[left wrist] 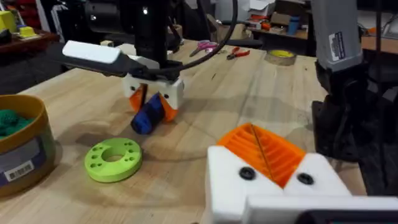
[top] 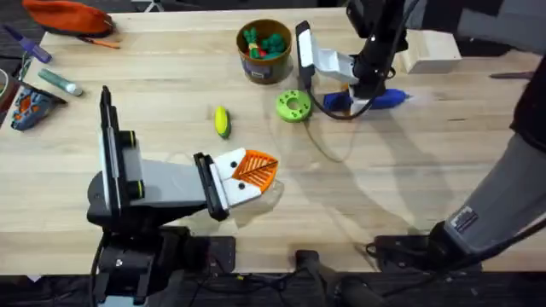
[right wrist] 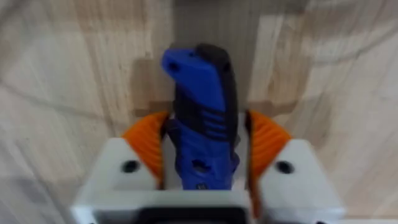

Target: Pick up the gripper from the table and insert it into the empty holder that is missing its gripper. Then pick up a screw, insert it into the mounting hole, and use the screwdriver to tighten it. Finally, clean up the table by picking up the vegetable and placing it into the bucket.

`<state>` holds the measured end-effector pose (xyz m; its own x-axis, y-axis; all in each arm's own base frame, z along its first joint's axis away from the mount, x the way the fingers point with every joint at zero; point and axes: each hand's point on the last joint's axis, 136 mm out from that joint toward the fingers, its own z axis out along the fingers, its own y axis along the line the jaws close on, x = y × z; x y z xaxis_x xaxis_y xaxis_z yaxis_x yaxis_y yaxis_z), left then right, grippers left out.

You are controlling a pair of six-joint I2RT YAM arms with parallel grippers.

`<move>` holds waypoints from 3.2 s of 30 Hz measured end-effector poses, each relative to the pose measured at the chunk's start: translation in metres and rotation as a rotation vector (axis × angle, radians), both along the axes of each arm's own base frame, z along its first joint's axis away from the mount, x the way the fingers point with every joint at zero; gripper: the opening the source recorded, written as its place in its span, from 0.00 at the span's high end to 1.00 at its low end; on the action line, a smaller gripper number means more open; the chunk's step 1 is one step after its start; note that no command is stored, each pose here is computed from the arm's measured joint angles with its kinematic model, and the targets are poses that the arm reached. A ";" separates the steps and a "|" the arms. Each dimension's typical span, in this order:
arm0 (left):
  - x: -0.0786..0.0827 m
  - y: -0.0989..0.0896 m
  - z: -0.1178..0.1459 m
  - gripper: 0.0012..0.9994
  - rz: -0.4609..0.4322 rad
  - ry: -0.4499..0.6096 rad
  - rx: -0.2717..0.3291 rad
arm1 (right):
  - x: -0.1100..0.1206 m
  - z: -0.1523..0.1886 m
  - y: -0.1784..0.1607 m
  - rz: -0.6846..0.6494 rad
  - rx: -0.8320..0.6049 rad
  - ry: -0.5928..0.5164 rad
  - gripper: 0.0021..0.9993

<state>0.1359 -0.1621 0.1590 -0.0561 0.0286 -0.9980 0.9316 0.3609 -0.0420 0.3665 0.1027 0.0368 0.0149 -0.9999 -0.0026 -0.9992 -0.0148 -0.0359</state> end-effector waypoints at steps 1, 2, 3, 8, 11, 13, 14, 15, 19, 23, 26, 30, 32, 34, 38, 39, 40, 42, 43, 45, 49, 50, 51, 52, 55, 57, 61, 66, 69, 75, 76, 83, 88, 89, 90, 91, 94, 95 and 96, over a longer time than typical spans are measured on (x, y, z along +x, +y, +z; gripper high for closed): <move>0.000 0.000 0.000 0.99 0.000 0.000 0.000 | 0.002 0.000 0.001 0.000 0.002 -0.010 0.42; 0.000 0.000 0.000 0.99 0.000 0.000 0.000 | 0.004 0.001 0.001 0.000 0.003 -0.015 0.28; 0.000 0.000 0.000 0.99 0.000 0.000 0.000 | 0.005 0.002 0.001 0.000 0.004 -0.018 0.13; 0.000 0.000 0.000 0.99 0.000 0.000 0.000 | 0.005 0.002 0.002 -0.003 0.005 -0.020 0.03; 0.000 0.000 0.000 0.99 0.000 0.000 0.000 | 0.004 0.004 0.005 -0.013 0.005 -0.022 0.03; 0.000 0.000 0.000 0.99 0.000 0.000 0.000 | 0.004 0.009 0.010 -0.016 0.010 -0.035 0.03; 0.000 0.000 0.000 0.99 0.000 0.000 0.000 | 0.003 0.014 0.013 -0.019 0.015 -0.048 0.03; 0.000 0.000 0.000 0.99 0.000 0.000 0.000 | 0.004 0.021 0.016 -0.021 0.022 -0.065 0.03; 0.000 0.000 0.000 0.99 0.000 -0.001 0.000 | 0.005 0.060 0.025 -0.058 0.065 -0.161 0.03; 0.000 0.000 0.000 0.59 -0.001 -0.004 0.001 | 0.002 0.110 0.029 -0.139 0.136 -0.281 0.03; 0.000 0.000 0.000 0.11 -0.001 -0.004 0.001 | 0.001 0.149 0.036 -0.206 0.235 -0.373 0.03; 0.000 0.000 0.000 0.01 -0.003 0.000 0.000 | -0.001 0.200 0.047 -0.296 0.403 -0.480 0.03; 0.000 0.000 0.000 0.01 -0.003 0.000 0.000 | -0.003 0.228 0.050 -0.339 0.489 -0.541 0.03; 0.000 0.000 0.000 0.01 -0.003 -0.001 0.000 | -0.005 0.255 0.052 -0.378 0.571 -0.599 0.03; 0.003 0.001 0.001 0.01 0.019 -0.018 0.005 | -0.016 0.306 0.051 -0.451 0.721 -0.697 0.03; 0.005 0.002 0.002 0.01 0.027 -0.027 0.005 | -0.019 0.315 0.050 -0.469 0.751 -0.709 0.03; 0.007 0.002 0.005 0.01 0.037 -0.043 0.004 | -0.025 0.324 0.049 -0.490 0.782 -0.718 0.03; 0.011 0.005 0.009 0.01 0.067 -0.050 -0.005 | -0.035 0.338 0.045 -0.534 0.832 -0.728 0.03; 0.015 0.006 0.009 0.01 0.087 -0.038 -0.009 | -0.039 0.344 0.044 -0.557 0.855 -0.730 0.03; 0.022 0.011 0.009 0.01 0.139 -0.011 -0.018 | -0.049 0.351 0.040 -0.602 0.890 -0.721 0.03; 0.031 0.022 0.013 0.01 0.241 0.068 -0.015 | -0.067 0.353 0.033 -0.670 0.913 -0.680 0.03; 0.031 0.026 0.017 0.01 0.268 0.092 -0.009 | -0.071 0.353 0.032 -0.680 0.916 -0.674 0.03; 0.031 0.029 0.021 0.01 0.294 0.110 0.000 | -0.073 0.353 0.031 -0.687 0.917 -0.669 0.03; 0.029 0.032 0.028 0.01 0.321 0.124 0.012 | -0.077 0.353 0.030 -0.695 0.918 -0.663 0.03; 0.027 0.041 0.048 0.01 0.394 0.142 0.057 | -0.086 0.349 0.027 -0.719 0.911 -0.638 0.03; 0.027 0.047 0.060 0.01 0.436 0.162 0.097 | -0.093 0.346 0.024 -0.747 0.906 -0.614 0.03; 0.034 0.060 0.080 0.01 0.515 0.235 0.183 | -0.105 0.336 0.016 -0.842 0.888 -0.560 0.03; 0.055 0.078 0.083 0.01 0.602 0.408 0.296 | -0.122 0.310 -0.005 -1.022 0.787 -0.495 0.03; 0.080 0.098 0.076 0.01 0.677 0.573 0.409 | -0.129 0.296 -0.017 -1.124 0.723 -0.474 0.03; 0.108 0.112 0.059 0.01 0.708 0.742 0.515 | -0.129 0.268 -0.026 -1.232 0.654 -0.441 0.03; 0.112 0.114 0.054 0.01 0.707 0.766 0.529 | -0.130 0.262 -0.026 -1.247 0.641 -0.433 0.03; 0.136 0.130 0.004 0.01 0.796 1.028 0.580 | -0.132 0.249 -0.028 -1.298 0.618 -0.405 0.03; 0.152 0.135 -0.017 0.01 0.894 1.180 0.612 | -0.132 0.249 -0.028 -1.299 0.617 -0.405 0.03; 0.156 0.133 -0.020 0.01 0.912 1.200 0.623 | -0.132 0.249 -0.028 -1.299 0.618 -0.405 0.03; 0.159 0.132 -0.024 0.01 0.929 1.216 0.636 | -0.132 0.249 -0.028 -1.299 0.617 -0.405 0.03; 0.163 0.130 -0.028 0.01 0.950 1.233 0.650 | -0.132 0.249 -0.028 -1.300 0.617 -0.405 0.03; 0.172 0.121 -0.041 0.01 0.987 1.283 0.680 | -0.131 0.249 -0.029 -1.303 0.617 -0.406 0.03; 0.174 0.118 -0.047 0.01 0.996 1.303 0.692 | -0.131 0.249 -0.029 -1.303 0.617 -0.406 0.03; 0.174 0.116 -0.052 0.01 1.004 1.324 0.700 | -0.131 0.249 -0.029 -1.303 0.617 -0.406 0.03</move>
<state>0.3098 -0.0459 0.1068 -0.9815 -0.1629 -0.1010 -0.1521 0.9826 -0.1063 0.2351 0.0740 0.2860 -0.7590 -0.1550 -0.6324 -0.2197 0.9753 0.0246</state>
